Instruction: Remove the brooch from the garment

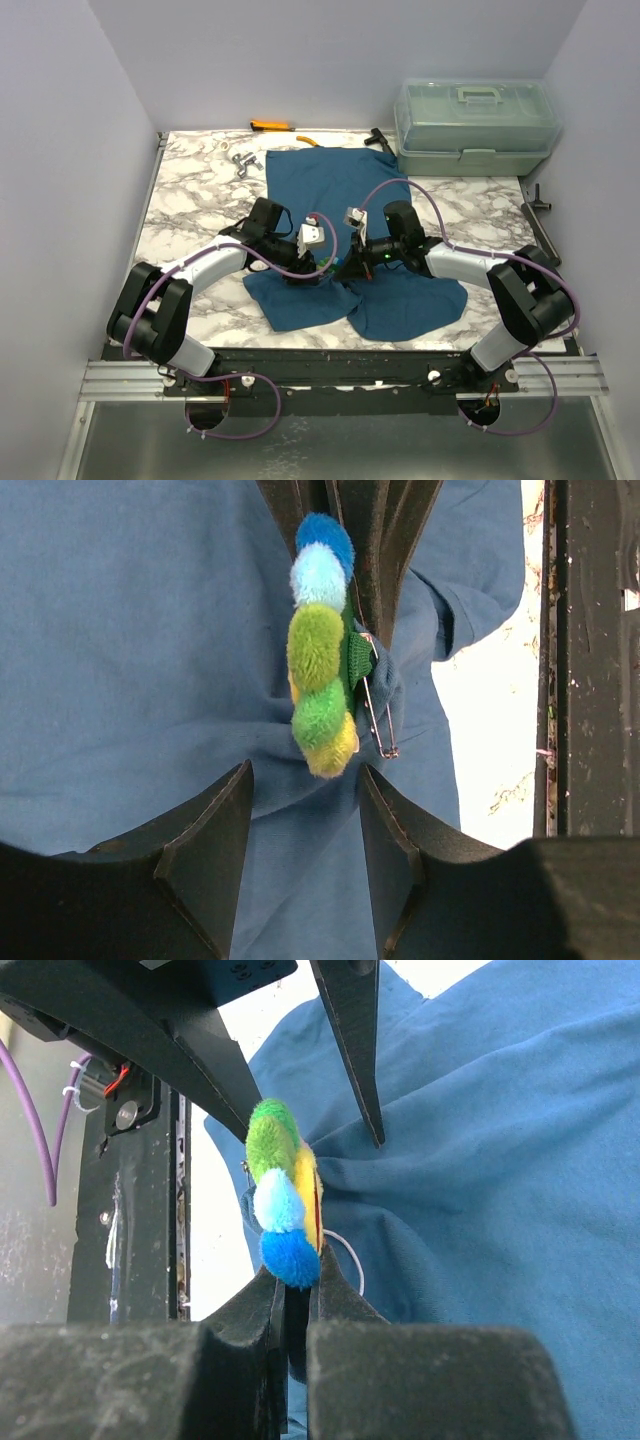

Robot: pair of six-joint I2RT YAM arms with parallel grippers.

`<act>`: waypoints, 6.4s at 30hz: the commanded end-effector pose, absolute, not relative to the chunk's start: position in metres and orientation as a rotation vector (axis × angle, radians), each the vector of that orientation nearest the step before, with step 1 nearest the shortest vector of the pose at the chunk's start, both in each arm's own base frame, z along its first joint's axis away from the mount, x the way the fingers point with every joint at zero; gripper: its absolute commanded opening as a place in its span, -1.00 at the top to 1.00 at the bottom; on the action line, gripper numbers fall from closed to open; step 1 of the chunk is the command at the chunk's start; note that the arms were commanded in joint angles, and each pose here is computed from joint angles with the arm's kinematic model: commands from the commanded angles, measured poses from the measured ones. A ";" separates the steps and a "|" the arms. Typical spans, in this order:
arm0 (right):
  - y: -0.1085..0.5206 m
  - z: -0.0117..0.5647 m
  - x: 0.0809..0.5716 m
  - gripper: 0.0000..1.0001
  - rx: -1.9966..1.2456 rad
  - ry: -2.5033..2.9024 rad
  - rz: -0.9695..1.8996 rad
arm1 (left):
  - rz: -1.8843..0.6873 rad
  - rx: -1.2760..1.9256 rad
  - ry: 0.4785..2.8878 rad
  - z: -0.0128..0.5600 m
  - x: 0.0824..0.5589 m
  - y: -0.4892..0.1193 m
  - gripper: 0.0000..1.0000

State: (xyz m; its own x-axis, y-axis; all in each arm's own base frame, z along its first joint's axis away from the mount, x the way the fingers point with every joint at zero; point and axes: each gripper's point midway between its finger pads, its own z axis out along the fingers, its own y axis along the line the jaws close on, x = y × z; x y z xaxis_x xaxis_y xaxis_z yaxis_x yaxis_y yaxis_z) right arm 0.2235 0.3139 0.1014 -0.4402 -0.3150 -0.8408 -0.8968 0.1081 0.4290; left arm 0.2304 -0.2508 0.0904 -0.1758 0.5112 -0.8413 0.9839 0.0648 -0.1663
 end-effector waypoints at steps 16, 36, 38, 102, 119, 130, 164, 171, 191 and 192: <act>0.320 0.101 0.229 0.99 -1.155 1.838 1.349 | -1.062 1.419 1.706 0.115 0.244 -0.274 0.04; 0.318 0.086 0.203 0.99 -1.169 1.949 1.550 | -0.556 1.866 1.207 0.181 0.230 -0.194 -0.97; 0.319 0.087 0.199 0.99 -1.173 1.947 1.587 | -0.544 1.894 1.109 0.178 0.221 -0.204 -0.97; 0.321 0.092 0.193 0.99 -1.209 1.915 1.617 | -0.786 1.866 1.276 0.130 0.221 -0.306 0.35; 0.317 0.101 0.206 0.99 -1.066 1.878 1.589 | -1.235 1.303 1.912 0.171 0.235 -0.230 -0.25; 0.326 0.131 0.202 0.99 -0.817 1.832 1.827 | -1.570 0.889 2.113 0.188 0.224 -0.222 -0.29; 0.321 0.167 0.210 0.99 -0.558 1.722 2.086 | -1.599 0.686 1.837 0.172 0.236 -0.240 -0.28; 0.317 0.171 0.216 0.99 -0.534 1.704 2.069 | -1.569 0.685 1.864 0.156 0.247 -0.248 -0.40; 0.306 0.166 0.219 0.24 -0.566 1.701 2.035 | -1.656 0.788 1.778 0.176 0.243 -0.275 1.00; 0.302 0.164 0.221 0.10 -0.570 1.703 2.021 | -1.665 0.797 1.777 0.176 0.241 -0.275 1.00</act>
State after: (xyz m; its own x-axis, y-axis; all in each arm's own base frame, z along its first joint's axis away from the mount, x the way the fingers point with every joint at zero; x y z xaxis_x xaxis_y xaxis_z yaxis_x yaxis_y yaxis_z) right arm 0.2242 0.3147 0.1406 -0.9386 0.0240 -0.3442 -0.3450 -0.0608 0.9366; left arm 0.2375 -0.2724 0.1592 -0.7066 0.0488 -0.7059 0.7069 0.0929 -0.7012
